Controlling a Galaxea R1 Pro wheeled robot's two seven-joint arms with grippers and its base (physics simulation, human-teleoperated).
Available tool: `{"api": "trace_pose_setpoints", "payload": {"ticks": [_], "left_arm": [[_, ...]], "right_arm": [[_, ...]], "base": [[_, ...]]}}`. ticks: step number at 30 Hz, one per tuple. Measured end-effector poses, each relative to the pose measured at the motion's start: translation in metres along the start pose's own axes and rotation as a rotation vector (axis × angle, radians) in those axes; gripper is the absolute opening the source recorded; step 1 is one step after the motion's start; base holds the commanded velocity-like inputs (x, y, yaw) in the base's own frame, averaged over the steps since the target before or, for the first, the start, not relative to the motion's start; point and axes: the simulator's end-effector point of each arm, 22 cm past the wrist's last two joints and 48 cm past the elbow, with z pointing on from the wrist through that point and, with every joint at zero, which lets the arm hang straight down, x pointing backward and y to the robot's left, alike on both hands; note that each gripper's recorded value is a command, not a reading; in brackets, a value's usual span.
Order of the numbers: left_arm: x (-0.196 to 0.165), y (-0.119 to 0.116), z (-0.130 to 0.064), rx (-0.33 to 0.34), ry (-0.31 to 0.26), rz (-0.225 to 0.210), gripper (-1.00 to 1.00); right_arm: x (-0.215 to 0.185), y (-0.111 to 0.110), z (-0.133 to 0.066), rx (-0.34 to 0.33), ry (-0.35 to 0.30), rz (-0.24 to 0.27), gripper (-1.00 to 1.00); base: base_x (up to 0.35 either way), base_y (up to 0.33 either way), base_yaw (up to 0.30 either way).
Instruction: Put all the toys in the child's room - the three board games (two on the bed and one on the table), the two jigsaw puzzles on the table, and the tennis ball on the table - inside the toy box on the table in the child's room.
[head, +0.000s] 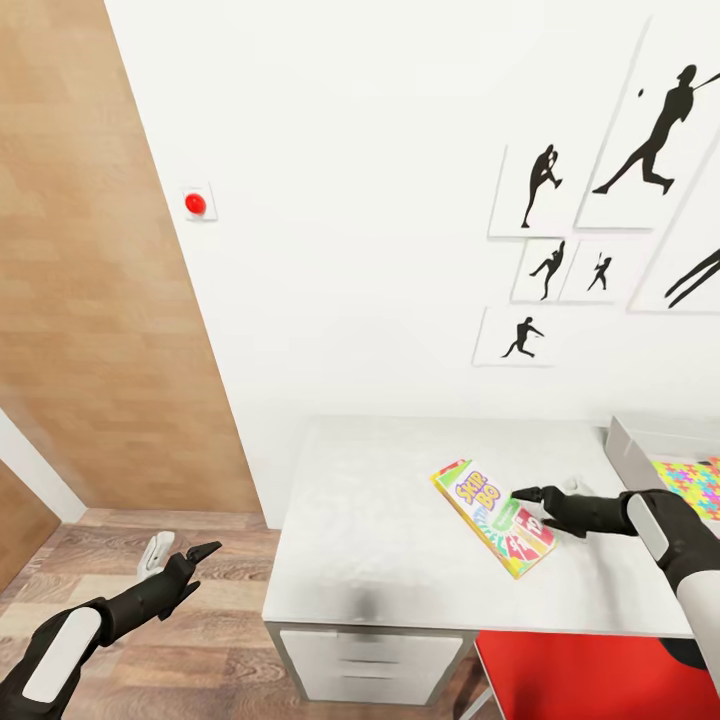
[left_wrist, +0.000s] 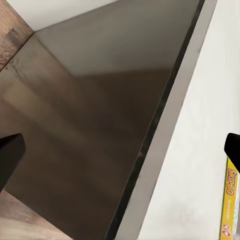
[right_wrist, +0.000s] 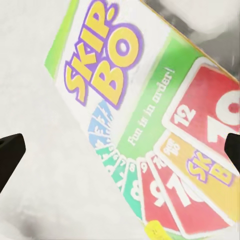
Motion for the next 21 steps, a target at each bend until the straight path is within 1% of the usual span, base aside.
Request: {"api": "trace_pose_setpoints", "payload": {"ticks": [4,7,9,12,21], "left_arm": [[0.0,0.002,0.003,0.0,0.0,0.0,1.0],[0.0,0.004,0.005,0.001,0.0,0.0,1.0],[0.0,0.005,0.007,0.001,0.0,0.0,1.0],[-0.001,0.007,0.009,0.001,-0.001,0.0,1.0],[-0.001,0.012,0.016,0.001,0.0,0.0,1.0]], "right_arm": [[-0.014,0.0,0.001,-0.002,-0.054,-0.044,1.0],[-0.029,0.002,0.002,-0.005,-0.12,-0.098,1.0],[-0.035,0.001,0.003,0.0,-0.147,-0.121,1.0],[-0.037,-0.002,0.005,0.004,-0.157,-0.131,1.0],[-0.035,-0.009,0.014,0.007,-0.158,-0.132,1.0]], "base": [[0.0,0.0,0.0],[0.0,0.0,0.0],[0.0,0.0,0.0],[0.0,0.0,0.0],[0.0,0.0,0.0]]}}
